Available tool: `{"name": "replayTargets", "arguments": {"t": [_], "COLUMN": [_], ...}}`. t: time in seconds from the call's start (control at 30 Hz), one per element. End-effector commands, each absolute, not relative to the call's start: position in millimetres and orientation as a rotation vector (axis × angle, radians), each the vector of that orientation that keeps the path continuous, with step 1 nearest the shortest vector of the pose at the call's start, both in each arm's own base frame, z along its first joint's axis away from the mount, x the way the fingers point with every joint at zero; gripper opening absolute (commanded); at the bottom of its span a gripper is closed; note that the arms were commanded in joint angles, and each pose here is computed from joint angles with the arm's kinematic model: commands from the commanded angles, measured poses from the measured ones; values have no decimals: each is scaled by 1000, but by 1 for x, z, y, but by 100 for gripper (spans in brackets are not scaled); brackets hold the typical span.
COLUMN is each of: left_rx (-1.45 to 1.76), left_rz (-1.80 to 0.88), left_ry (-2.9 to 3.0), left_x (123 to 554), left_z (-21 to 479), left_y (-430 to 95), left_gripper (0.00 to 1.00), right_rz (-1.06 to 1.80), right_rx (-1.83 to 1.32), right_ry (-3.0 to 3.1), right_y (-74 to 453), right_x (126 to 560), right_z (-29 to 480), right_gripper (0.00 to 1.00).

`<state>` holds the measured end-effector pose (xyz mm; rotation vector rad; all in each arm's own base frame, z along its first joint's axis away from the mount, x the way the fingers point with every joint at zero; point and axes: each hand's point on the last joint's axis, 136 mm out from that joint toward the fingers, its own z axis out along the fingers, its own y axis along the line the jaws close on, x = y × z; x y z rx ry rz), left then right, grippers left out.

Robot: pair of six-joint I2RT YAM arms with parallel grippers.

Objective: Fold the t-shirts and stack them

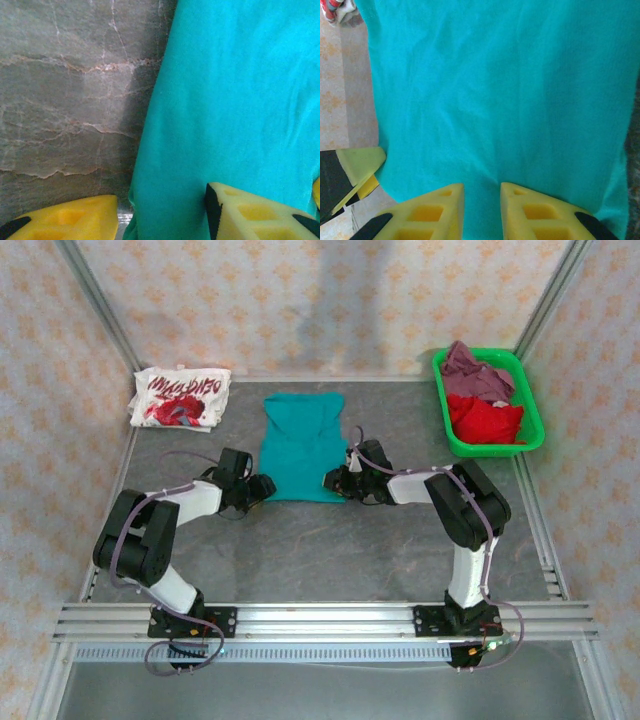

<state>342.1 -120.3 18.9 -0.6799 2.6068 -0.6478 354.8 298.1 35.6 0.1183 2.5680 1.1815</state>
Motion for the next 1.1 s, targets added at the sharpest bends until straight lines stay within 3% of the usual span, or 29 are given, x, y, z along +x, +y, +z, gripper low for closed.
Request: {"name": "replayTargets", "arguments": {"t": [0.0,0.27,0.53,0.67,0.83,1.07], "left_rx": [-479,-464,-444,-444,-436,-409], "left_rz": [-906,-887,-840,-829,-794,-761], "left_ry": [2510,2508,2529,2535,2559,2621], "left_x": [368,372,372,368,359,335], "left_z": [34,42,47,47,46,46], "left_y": [-180,-180,-176,-174,-169,-162], "left_gripper": [43,19,7,0,0,0], "right_rz": [1054,1058,1068,1104,1084,1067], "right_rx": [166,158,133,116,171,334], "right_ry": [2679,2674,2632,2583,2581,2666], "right_y": [281,280,278,277,260,238], "right_x": [340,339,336,331,322,296], "right_z": [3,9,38,66,80,55], "right_gripper": [25,25,26,35,42,44]}}
